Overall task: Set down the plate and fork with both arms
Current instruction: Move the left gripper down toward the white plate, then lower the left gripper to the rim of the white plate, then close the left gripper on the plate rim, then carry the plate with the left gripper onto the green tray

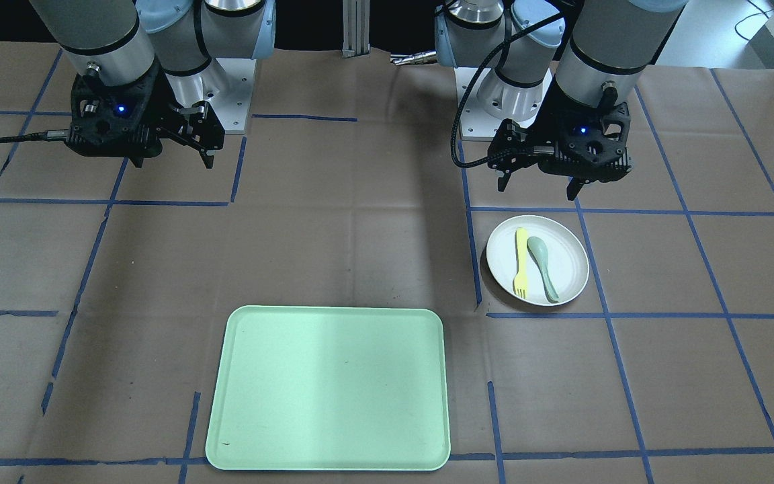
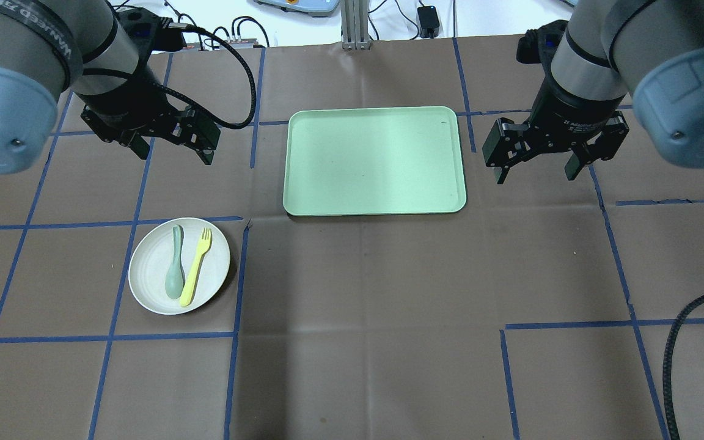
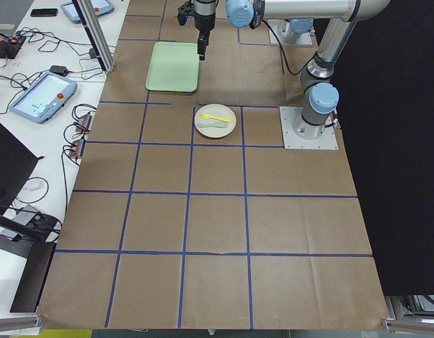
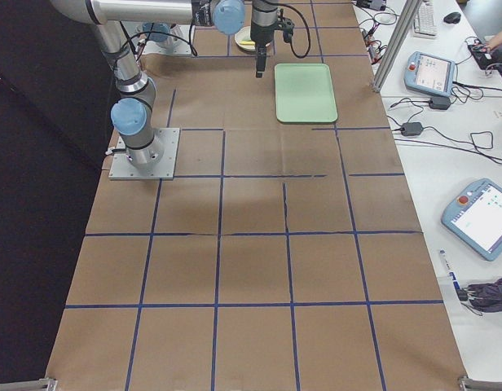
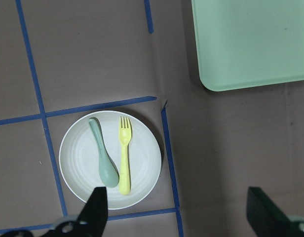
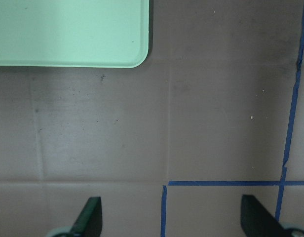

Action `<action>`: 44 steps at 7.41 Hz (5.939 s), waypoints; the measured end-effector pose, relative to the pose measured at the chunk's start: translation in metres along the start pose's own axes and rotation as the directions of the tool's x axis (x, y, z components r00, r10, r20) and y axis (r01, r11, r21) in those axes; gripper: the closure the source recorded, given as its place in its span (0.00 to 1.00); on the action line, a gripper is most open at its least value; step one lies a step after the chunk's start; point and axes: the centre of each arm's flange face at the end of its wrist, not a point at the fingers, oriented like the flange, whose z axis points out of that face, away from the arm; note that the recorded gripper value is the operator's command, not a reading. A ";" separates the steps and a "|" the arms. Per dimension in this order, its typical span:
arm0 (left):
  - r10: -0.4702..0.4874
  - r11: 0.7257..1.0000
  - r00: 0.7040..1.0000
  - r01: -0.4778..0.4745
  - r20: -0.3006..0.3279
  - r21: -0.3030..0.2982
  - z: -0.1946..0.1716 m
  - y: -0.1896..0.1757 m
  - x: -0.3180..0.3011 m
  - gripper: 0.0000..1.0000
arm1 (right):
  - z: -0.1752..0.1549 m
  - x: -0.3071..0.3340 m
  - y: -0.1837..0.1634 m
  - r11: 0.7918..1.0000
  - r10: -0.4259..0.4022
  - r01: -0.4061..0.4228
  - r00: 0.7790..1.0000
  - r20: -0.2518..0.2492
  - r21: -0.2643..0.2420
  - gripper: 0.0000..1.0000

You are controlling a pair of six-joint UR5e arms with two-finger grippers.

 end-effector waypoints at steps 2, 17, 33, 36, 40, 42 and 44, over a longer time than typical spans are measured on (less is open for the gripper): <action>-0.029 0.999 1.000 0.029 0.002 -0.020 0.009 -0.001 -0.017 0.00 | 0.000 0.000 0.000 1.000 0.000 0.000 1.000 0.000 0.001 0.00; -0.120 0.989 0.971 0.100 -0.206 -0.105 0.267 0.023 -0.205 0.00 | 0.000 0.000 0.000 1.000 0.000 0.000 1.000 0.000 0.001 0.00; -0.052 0.989 0.957 0.010 -0.286 -0.146 0.293 0.046 -0.238 0.88 | 0.000 0.000 0.000 1.000 0.000 0.000 1.000 0.000 0.001 0.00; -0.062 0.989 0.956 0.021 -0.287 -0.146 0.292 0.049 -0.245 1.00 | 0.000 0.000 0.000 1.000 0.000 0.000 1.000 0.000 0.001 0.00; -0.049 0.996 0.938 0.022 -0.342 -0.083 0.270 0.041 -0.234 1.00 | 0.000 0.000 0.000 1.000 0.000 0.000 1.000 0.000 0.001 0.00; -0.030 0.999 0.918 0.024 -0.395 -0.022 0.261 0.026 -0.220 1.00 | 0.000 0.000 0.000 1.000 0.001 -0.001 1.000 0.000 0.001 0.00; 0.020 1.000 0.912 -0.016 -0.409 0.014 0.249 -0.005 -0.185 1.00 | 0.000 0.000 0.000 1.000 0.001 -0.001 1.000 0.000 0.001 0.00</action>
